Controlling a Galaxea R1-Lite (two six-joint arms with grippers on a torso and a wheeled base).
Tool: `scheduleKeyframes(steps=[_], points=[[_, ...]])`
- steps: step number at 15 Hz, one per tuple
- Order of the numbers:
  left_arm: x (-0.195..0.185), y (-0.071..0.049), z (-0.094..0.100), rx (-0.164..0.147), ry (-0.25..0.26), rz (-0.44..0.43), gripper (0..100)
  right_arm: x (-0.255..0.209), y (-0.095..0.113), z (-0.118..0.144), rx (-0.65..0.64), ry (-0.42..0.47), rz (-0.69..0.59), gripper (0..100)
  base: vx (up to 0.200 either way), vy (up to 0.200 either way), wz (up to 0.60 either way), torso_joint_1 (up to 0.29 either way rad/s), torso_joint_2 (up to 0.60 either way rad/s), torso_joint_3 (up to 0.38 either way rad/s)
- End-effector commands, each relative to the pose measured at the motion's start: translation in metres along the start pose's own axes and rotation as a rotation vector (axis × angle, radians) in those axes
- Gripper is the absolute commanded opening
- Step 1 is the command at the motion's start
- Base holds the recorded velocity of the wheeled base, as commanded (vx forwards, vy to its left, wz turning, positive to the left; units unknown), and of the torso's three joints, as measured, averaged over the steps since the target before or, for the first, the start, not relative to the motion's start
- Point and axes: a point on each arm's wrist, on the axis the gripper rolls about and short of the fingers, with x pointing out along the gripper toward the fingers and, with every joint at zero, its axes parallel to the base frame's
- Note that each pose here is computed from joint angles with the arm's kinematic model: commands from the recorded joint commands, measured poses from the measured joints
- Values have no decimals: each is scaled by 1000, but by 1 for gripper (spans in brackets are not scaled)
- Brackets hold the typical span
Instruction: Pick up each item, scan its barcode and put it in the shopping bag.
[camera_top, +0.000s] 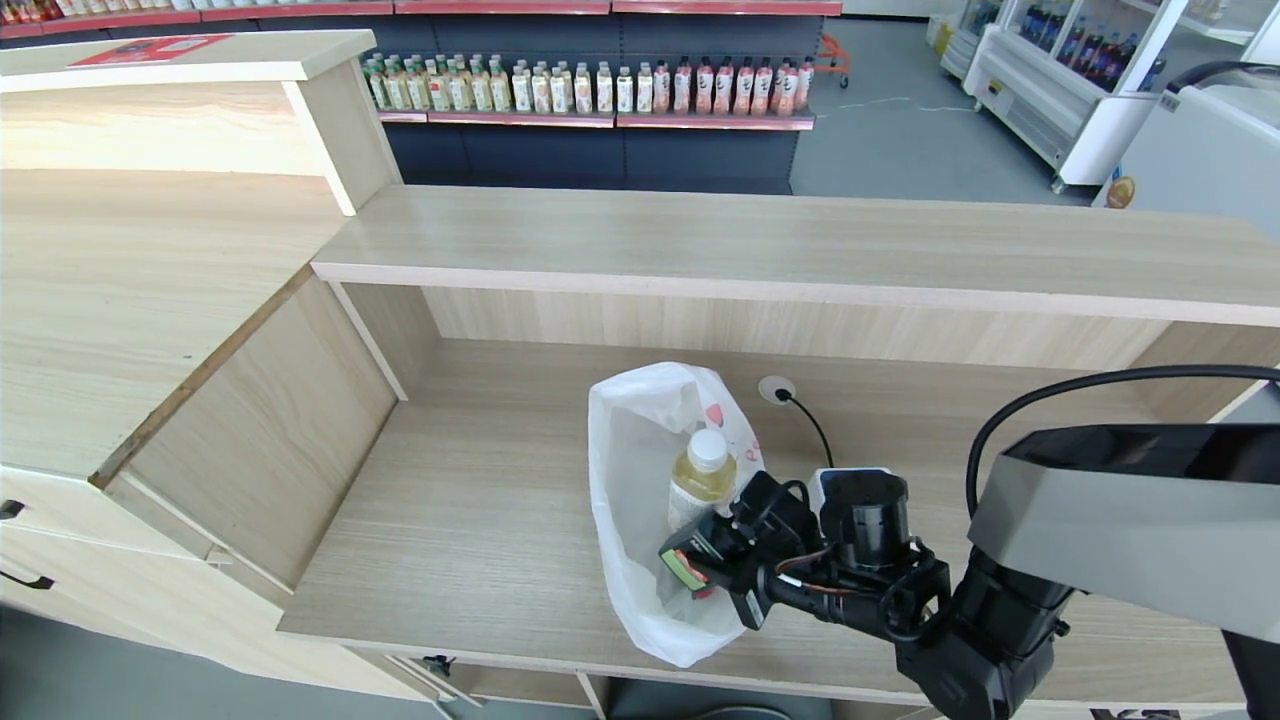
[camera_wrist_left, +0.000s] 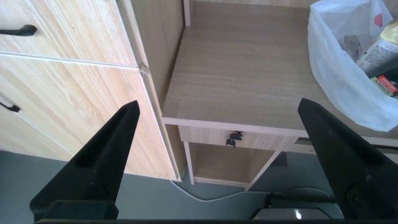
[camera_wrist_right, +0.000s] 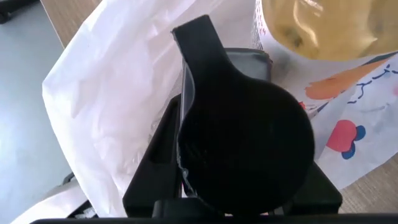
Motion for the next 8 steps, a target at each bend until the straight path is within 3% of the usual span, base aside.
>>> scheduleKeyframes(steps=[1,5,6,8], points=[[0,0,0,0,0,0,100,9,-2,-2,-2,-6,-1,0,0,0,0,0,0,0],[0,0,0,0,0,0,100,14,-1,1,1,-26,12,0,0,0,0,0,0,0],[0,0,0,0,0,0,100,14,0,2,6,-29,14,100,0,0,0,0,0,0],[0,0,0,0,0,0,100,15,4,6,36,-43,23,100,0,0,0,0,0,0]])
